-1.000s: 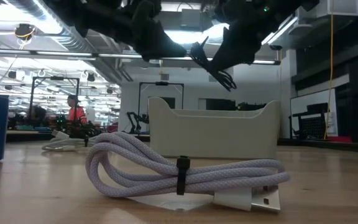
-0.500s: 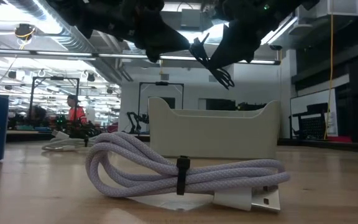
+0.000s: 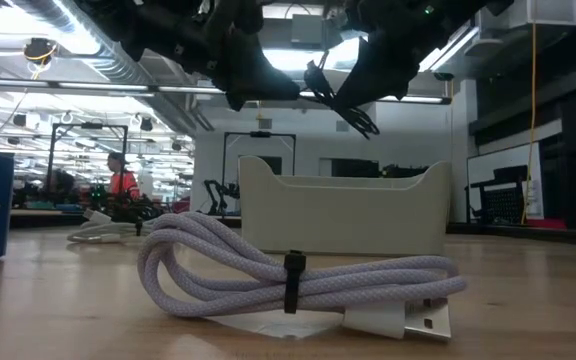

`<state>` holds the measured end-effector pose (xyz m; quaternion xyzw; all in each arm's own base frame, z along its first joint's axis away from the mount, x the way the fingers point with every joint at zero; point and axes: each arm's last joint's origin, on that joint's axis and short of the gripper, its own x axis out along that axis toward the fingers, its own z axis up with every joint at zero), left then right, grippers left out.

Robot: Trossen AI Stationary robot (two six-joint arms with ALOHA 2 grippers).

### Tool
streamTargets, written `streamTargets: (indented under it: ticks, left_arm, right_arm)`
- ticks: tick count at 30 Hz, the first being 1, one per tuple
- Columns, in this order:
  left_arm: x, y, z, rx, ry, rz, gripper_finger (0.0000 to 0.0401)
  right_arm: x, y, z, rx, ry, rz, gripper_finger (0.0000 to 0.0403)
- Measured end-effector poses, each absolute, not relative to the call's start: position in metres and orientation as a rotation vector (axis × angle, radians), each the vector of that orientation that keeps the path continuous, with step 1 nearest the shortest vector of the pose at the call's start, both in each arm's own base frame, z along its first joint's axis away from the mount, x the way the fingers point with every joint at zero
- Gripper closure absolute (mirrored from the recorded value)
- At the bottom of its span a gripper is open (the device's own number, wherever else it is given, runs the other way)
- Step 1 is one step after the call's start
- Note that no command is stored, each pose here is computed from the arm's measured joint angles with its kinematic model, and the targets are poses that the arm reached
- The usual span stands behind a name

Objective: Pick and place USB-C Cables
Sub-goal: Put the top charger cable into the gray bin, then put the white charger cable into the gray bin

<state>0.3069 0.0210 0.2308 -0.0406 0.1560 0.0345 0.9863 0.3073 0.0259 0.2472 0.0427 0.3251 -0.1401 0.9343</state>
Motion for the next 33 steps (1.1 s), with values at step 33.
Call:
streamTargets:
  ticks: [33]
  left_arm:
    - [0.3041, 0.0211, 0.2268, -0.084, 0.366, 0.073, 0.0357]
  right_arm:
    - [0.3036, 0.0281, 0.2465, 0.136, 0.711, -0.219, 0.0265]
